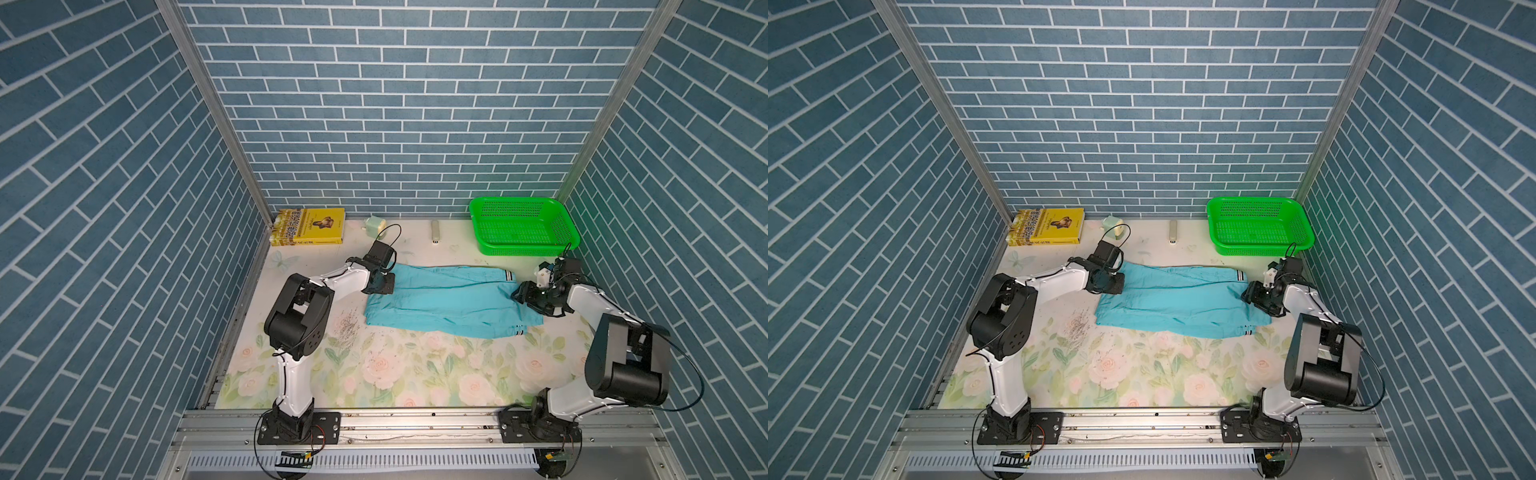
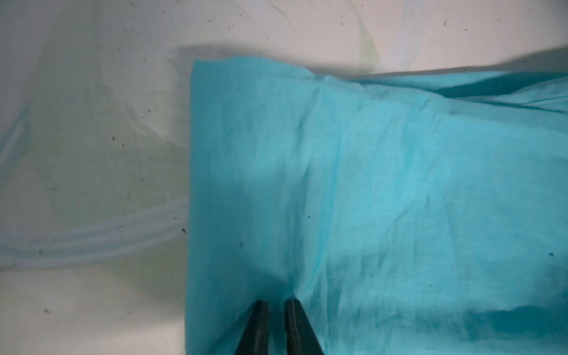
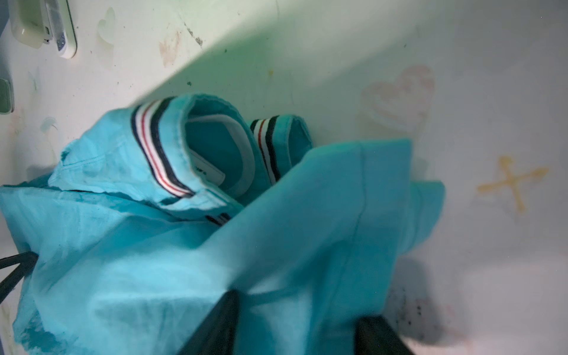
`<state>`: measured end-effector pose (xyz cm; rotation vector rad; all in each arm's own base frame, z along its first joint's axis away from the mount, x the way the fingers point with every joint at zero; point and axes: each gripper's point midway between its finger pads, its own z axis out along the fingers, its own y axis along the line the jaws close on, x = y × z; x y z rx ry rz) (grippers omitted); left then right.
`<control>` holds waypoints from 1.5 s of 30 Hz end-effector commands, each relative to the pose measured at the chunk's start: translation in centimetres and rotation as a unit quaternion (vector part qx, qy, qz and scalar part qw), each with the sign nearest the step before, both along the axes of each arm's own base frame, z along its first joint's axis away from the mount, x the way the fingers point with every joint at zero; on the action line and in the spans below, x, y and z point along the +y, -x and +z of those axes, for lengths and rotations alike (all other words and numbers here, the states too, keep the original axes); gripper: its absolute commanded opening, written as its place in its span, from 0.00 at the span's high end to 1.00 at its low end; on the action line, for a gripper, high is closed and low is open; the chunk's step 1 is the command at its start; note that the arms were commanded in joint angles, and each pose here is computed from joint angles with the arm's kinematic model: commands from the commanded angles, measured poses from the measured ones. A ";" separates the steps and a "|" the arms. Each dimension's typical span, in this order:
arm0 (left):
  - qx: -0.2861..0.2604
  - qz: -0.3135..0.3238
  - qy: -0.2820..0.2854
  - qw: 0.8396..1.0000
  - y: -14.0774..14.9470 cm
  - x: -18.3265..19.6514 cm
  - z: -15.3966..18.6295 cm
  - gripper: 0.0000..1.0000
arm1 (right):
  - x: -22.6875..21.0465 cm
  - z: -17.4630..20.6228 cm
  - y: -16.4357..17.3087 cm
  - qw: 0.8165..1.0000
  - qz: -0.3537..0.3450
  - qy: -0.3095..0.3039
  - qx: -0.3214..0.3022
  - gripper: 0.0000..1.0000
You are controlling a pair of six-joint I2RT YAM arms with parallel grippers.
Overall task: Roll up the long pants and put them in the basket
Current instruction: Fold the long pant at the center of the board.
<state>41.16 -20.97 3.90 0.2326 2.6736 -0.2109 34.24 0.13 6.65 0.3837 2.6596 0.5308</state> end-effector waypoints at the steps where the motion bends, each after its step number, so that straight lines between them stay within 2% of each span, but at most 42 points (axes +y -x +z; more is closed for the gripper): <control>1: 0.000 -0.001 -0.002 1.000 -0.1 0.3 0.1 0.82 | 0.6 0.6 0.3 1.000 0.004 -0.009 -0.001 0.95; 2: -0.001 0.000 -0.002 1.000 -0.1 0.3 0.1 0.82 | 0.5 1.3 0.2 1.000 0.001 -0.004 -0.005 1.00; 8: -0.002 0.002 -0.002 1.000 -0.2 0.5 0.3 0.81 | 1.0 8.5 -0.5 0.998 -0.007 0.028 -0.060 1.00; 14: 0.000 0.009 0.006 1.000 -0.2 0.8 0.5 0.76 | 4.4 13.9 -1.1 0.994 0.005 0.045 -0.104 1.00; 16: 0.001 0.015 0.008 1.000 -0.3 1.2 0.5 0.74 | 7.4 15.3 -1.6 0.991 0.032 0.018 -0.125 1.00; 18: 0.005 0.031 0.019 0.999 -0.4 2.0 0.6 0.75 | 9.8 16.4 -2.0 0.989 0.043 0.020 -0.137 1.00; 23: -0.003 0.108 0.017 0.994 -0.9 7.5 1.5 0.75 | 17.0 19.4 -3.2 0.981 0.084 -0.023 -0.173 1.00; 24: -0.004 0.124 0.013 0.992 -1.0 8.7 1.7 0.70 | 18.6 20.4 -3.5 0.979 0.089 -0.033 -0.181 1.00; 28: -0.007 0.161 0.008 0.987 -1.0 11.9 2.4 0.35 | 25.4 25.7 -3.8 0.960 0.127 -0.091 -0.231 1.00; 32: -0.029 0.203 0.019 0.979 -1.1 13.8 3.7 0.14 | 33.2 31.4 -3.3 0.933 0.168 -0.162 -0.275 1.00; 36: -0.039 0.245 0.036 0.968 -1.1 16.0 4.7 0.09 | 40.6 37.2 -2.4 0.898 0.208 -0.233 -0.311 1.00; 39: -0.047 0.276 0.042 0.959 -0.8 18.0 5.2 0.08 | 44.1 40.9 -1.8 0.872 0.218 -0.275 -0.340 1.00; 42: -0.051 0.291 0.053 0.954 -0.5 19.2 5.5 0.08 | 45.6 43.8 -1.6 0.848 0.223 -0.317 -0.363 1.00; 44: -0.052 0.294 0.053 0.953 -0.3 19.6 5.5 0.08 | 45.5 44.9 -1.7 0.841 0.218 -0.323 -0.376 1.00; 45: -0.051 0.295 0.054 0.953 -0.3 19.7 5.4 0.08 | 45.2 44.7 -1.8 0.845 0.214 -0.314 -0.377 1.00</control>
